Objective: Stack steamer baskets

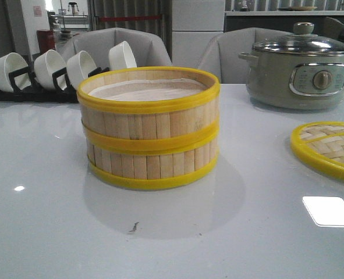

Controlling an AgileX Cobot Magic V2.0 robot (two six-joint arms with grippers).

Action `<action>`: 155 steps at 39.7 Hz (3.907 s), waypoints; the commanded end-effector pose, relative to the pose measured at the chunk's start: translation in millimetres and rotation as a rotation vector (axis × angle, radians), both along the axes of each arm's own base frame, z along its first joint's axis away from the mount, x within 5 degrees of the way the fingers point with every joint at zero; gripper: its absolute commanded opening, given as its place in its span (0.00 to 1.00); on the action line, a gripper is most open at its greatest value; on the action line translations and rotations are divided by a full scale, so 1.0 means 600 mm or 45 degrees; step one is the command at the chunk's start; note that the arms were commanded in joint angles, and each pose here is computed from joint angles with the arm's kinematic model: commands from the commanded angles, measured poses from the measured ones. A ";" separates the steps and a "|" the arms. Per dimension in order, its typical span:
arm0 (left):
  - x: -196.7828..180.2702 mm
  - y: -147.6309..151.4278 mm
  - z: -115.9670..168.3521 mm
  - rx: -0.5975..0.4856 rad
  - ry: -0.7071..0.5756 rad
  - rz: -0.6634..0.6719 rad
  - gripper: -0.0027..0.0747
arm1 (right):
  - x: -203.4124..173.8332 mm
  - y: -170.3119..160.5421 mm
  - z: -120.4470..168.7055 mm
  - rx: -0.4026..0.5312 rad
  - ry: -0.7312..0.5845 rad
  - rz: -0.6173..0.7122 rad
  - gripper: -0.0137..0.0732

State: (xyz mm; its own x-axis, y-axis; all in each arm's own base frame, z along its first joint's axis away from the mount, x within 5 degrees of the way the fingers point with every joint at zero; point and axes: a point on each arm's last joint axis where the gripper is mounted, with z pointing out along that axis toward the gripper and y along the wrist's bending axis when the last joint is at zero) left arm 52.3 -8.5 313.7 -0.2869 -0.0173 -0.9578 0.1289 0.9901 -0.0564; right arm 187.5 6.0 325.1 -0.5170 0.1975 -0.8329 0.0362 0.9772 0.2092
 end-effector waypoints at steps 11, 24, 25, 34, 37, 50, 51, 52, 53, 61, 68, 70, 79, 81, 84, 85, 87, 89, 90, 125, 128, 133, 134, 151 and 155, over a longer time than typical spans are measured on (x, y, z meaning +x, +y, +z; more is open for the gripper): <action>0.003 -0.001 0.027 -0.031 -0.131 -0.003 0.14 | -0.001 0.000 0.018 -0.005 -0.022 0.007 0.20; 0.003 -0.001 0.027 -0.031 -0.131 -0.003 0.14 | -0.009 0.004 -0.004 -0.110 0.159 0.119 0.27; 0.003 -0.001 0.027 -0.031 -0.131 -0.003 0.14 | -0.009 0.004 -0.004 -0.115 0.164 0.124 0.28; 0.003 -0.001 0.027 -0.031 -0.131 -0.003 0.14 | 0.012 0.003 -0.009 -0.134 0.196 0.137 0.38; 0.003 -0.001 0.027 -0.031 -0.131 -0.003 0.14 | 0.037 0.003 -0.009 -0.133 0.228 0.139 0.38; 0.003 -0.001 0.027 -0.031 -0.131 -0.003 0.14 | 0.174 0.000 0.008 -0.162 0.365 0.169 0.38; 0.003 -0.001 0.027 -0.031 -0.131 -0.003 0.14 | 0.183 -0.001 0.011 -0.171 0.368 0.171 0.38; 0.003 -0.001 0.027 -0.031 -0.131 -0.003 0.14 | 0.192 -0.002 0.007 -0.183 0.391 0.173 0.38; 0.003 -0.001 0.027 -0.031 -0.131 -0.003 0.14 | 0.200 -0.003 0.009 -0.191 0.398 0.174 0.38; 0.003 -0.001 0.027 -0.031 -0.131 -0.003 0.14 | 0.249 -0.029 -0.009 -0.197 0.480 0.133 0.44; 0.003 -0.001 0.027 -0.031 -0.131 -0.003 0.14 | 0.268 -0.057 -0.031 -0.185 0.513 0.076 0.50; 0.003 -0.001 0.027 -0.031 -0.131 -0.003 0.14 | 0.270 -0.065 -0.038 -0.180 0.528 0.062 0.50; 0.003 -0.001 0.027 -0.031 -0.131 -0.003 0.14 | 0.287 -0.088 -0.060 -0.171 0.534 0.013 0.50; 0.003 -0.001 0.027 -0.031 -0.131 -0.003 0.14 | 0.291 -0.090 -0.065 -0.171 0.531 0.007 0.50; 0.003 -0.001 0.027 -0.031 -0.131 -0.003 0.14 | 0.296 -0.093 -0.071 -0.171 0.526 0.001 0.50; 0.003 -0.001 0.027 -0.031 -0.131 -0.003 0.14 | 0.298 -0.093 -0.074 -0.171 0.529 0.001 0.50; 0.003 -0.001 0.027 -0.031 -0.131 -0.003 0.14 | 0.302 -0.094 -0.078 -0.170 0.532 0.001 0.50; 0.003 -0.001 0.027 -0.031 -0.131 -0.003 0.14 | 0.308 -0.095 -0.082 -0.168 0.544 0.003 0.50; 0.003 -0.001 0.027 -0.031 -0.131 -0.003 0.14 | 0.312 -0.095 -0.085 -0.168 0.549 0.004 0.50; 0.003 -0.001 0.027 -0.031 -0.131 -0.003 0.14 | 0.366 -0.103 -0.124 -0.150 0.658 0.026 0.50; 0.003 -0.001 0.027 -0.031 -0.131 -0.003 0.14 | 0.368 -0.103 -0.131 -0.148 0.669 0.027 0.50; 0.003 -0.001 0.027 -0.031 -0.131 -0.003 0.14 | 0.370 -0.104 -0.140 -0.150 0.686 0.029 0.50; 0.003 -0.001 0.027 -0.031 -0.131 -0.003 0.14 | 0.370 -0.104 -0.140 -0.152 0.688 0.029 0.50; 0.003 -0.001 0.027 -0.031 -0.131 -0.003 0.14 | 0.374 -0.106 -0.140 -0.176 0.663 0.024 0.50; 0.003 -0.001 0.027 -0.031 -0.131 -0.003 0.14 | 0.375 -0.106 -0.139 -0.177 0.652 0.022 0.51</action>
